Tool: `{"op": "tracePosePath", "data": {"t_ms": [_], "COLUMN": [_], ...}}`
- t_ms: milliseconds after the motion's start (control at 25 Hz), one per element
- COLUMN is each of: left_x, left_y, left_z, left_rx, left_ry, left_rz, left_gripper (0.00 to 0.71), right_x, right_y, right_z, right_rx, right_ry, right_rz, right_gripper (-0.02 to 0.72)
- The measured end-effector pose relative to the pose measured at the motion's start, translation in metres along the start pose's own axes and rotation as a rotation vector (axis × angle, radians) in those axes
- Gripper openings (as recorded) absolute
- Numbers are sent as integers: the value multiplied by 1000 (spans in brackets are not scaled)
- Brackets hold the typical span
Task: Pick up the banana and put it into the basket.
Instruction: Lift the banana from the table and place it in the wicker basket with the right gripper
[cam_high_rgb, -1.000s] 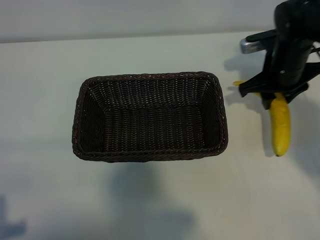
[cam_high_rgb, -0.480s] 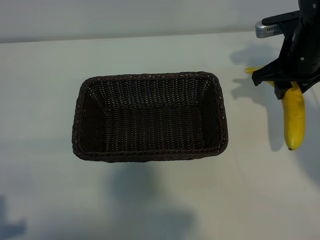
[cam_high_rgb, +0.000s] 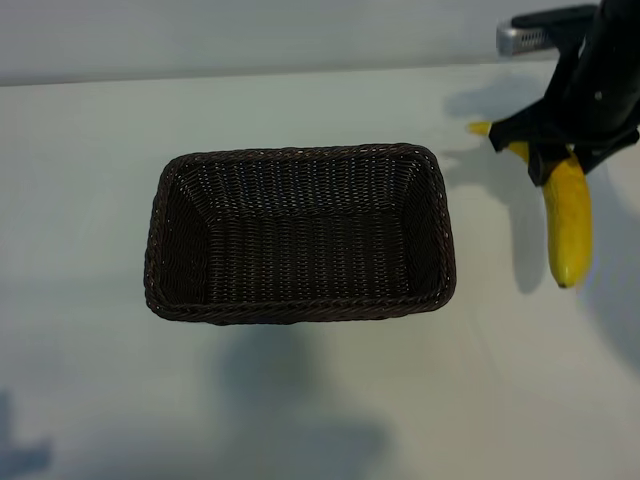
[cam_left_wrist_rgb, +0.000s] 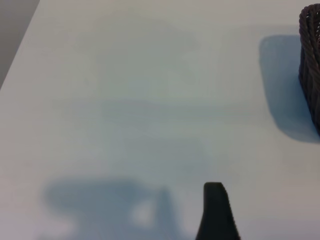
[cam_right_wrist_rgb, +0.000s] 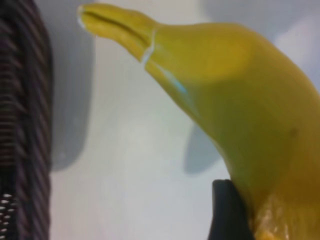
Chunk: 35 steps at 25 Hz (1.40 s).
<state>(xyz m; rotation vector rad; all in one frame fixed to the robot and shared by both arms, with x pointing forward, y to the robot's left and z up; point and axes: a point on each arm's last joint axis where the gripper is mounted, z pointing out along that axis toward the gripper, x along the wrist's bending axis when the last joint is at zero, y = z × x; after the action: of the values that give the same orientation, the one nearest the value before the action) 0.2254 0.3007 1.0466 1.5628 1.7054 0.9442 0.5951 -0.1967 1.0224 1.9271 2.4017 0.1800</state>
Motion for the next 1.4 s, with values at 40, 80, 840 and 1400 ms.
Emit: {"op": "tracePosePath", "data": {"t_ms": [40, 80, 840, 1400], "left_x": [0, 0, 0, 0], "left_y": [0, 0, 0, 0], "left_z": [0, 0, 0, 0], "left_rx": [0, 0, 0, 0], "left_ry": [0, 0, 0, 0], "left_rz": [0, 0, 0, 0], "left_gripper": [520, 520, 520, 520], "right_x": [0, 1, 91, 128], "right_y": [2, 3, -8, 13], "right_z": [-4, -7, -16, -26], "right_rx": [-5, -11, -39, -103], "right_ry": [0, 2, 51, 96], "right_rz": [0, -1, -241, -357], "right_gripper": [438, 438, 438, 437]}}
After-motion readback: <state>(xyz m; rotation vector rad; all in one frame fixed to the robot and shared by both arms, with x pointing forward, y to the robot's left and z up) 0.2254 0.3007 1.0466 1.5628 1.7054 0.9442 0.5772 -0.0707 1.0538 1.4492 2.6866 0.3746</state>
